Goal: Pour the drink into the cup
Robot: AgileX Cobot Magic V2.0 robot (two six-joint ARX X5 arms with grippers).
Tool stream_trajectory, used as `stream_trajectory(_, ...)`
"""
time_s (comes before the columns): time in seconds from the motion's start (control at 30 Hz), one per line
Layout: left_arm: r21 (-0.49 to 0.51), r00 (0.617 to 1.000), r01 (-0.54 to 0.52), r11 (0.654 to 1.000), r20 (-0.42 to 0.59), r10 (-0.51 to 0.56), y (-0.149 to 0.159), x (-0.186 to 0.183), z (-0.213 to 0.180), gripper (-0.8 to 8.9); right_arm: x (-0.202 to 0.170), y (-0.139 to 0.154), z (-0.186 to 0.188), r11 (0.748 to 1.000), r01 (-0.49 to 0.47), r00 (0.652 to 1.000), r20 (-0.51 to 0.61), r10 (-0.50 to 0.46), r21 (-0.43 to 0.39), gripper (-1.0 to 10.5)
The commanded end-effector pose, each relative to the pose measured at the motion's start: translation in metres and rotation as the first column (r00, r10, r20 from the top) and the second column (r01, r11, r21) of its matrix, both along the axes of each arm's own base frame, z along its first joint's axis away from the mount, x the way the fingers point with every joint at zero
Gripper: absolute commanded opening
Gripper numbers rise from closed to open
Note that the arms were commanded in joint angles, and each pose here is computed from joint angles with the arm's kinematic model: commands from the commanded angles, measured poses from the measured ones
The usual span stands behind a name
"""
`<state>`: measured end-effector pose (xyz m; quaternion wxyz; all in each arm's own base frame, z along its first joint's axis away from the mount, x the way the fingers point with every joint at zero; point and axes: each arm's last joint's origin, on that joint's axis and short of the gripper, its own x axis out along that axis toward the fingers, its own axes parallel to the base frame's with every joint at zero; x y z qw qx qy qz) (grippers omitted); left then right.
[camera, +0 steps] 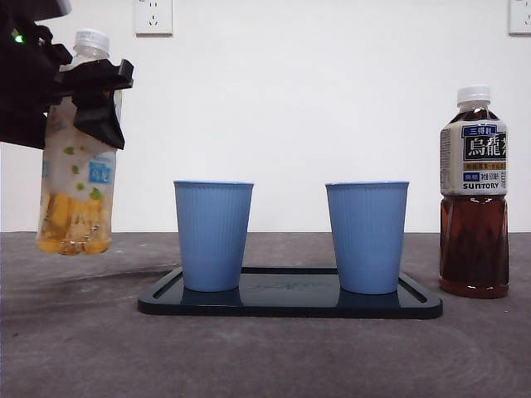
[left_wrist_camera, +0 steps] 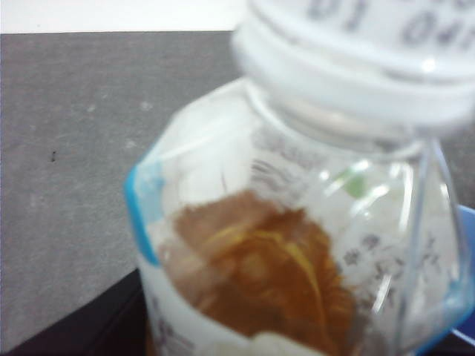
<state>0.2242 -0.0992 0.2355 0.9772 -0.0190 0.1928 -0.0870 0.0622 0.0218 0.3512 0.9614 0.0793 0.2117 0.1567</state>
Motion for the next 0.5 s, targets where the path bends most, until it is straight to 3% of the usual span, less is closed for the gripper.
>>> stream_trajectory(0.03,-0.027,0.999,-0.001,1.0,0.039,0.002,-0.003,0.009,0.002,2.45,0.001,0.001,0.004,1.0,0.0,1.0,0.011,0.0,0.015,4.4)
stream_trajectory(0.5,-0.011,1.0,0.01,1.0,-0.011,-0.01,-0.013,0.032,-0.03,2.45,0.001,0.001,0.004,1.0,0.0,1.0,0.01,0.0,0.015,4.4)
